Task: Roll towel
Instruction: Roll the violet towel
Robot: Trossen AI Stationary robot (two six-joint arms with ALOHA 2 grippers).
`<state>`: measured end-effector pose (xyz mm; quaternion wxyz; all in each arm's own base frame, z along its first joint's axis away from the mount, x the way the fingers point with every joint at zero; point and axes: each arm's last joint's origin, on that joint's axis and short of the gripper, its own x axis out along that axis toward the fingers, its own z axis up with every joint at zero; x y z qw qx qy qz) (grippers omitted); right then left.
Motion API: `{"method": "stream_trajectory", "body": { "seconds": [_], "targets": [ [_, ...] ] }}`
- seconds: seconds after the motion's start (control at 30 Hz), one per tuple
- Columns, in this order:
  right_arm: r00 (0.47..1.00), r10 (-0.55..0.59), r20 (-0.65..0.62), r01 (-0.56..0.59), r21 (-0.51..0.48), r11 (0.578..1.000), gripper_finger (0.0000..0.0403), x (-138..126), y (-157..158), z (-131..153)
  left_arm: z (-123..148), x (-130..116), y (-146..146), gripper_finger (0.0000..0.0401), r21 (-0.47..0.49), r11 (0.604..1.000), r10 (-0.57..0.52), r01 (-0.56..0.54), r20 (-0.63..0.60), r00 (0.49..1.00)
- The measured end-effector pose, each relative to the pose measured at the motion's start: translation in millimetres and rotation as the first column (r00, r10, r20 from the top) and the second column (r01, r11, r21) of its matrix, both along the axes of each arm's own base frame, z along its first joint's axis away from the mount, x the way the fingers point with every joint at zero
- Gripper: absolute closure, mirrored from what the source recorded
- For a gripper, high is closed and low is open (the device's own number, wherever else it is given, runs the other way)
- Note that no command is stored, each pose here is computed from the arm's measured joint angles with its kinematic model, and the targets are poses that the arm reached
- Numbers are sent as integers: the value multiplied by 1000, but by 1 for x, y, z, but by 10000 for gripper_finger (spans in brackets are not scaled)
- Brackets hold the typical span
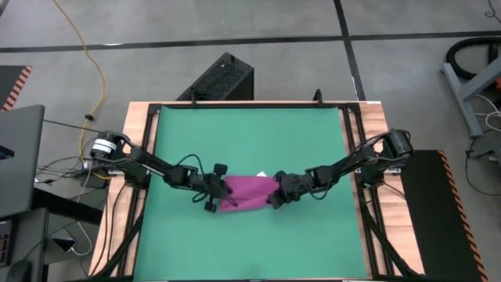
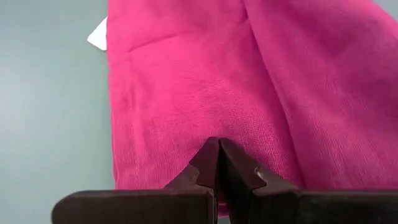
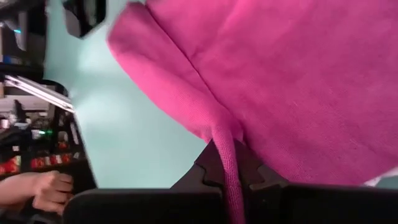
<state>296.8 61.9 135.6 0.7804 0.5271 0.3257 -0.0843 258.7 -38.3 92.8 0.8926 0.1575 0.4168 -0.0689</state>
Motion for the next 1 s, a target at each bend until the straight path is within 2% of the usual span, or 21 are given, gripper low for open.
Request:
{"method": "stream_trajectory", "body": {
  "seconds": [0.13,0.43,0.73,1.0],
  "targets": [
    [1000,-6,22,6,0,1000,388,-2,-3,10,0,-1,-8,401,-18,1000,-9,9,1,1000],
    [992,-59,-109,54,-45,998,388,-13,-12,8,-1,-5,-20,401,-21,1000,18,-18,2,1000],
    [995,-29,-99,22,-65,998,388,-13,-11,8,-1,-5,-23,401,75,997,-3,1,22,1000],
    [994,-19,-111,10,-77,997,388,-14,-11,7,5,-6,-23,401,124,992,7,-11,38,999]
  ]
}}
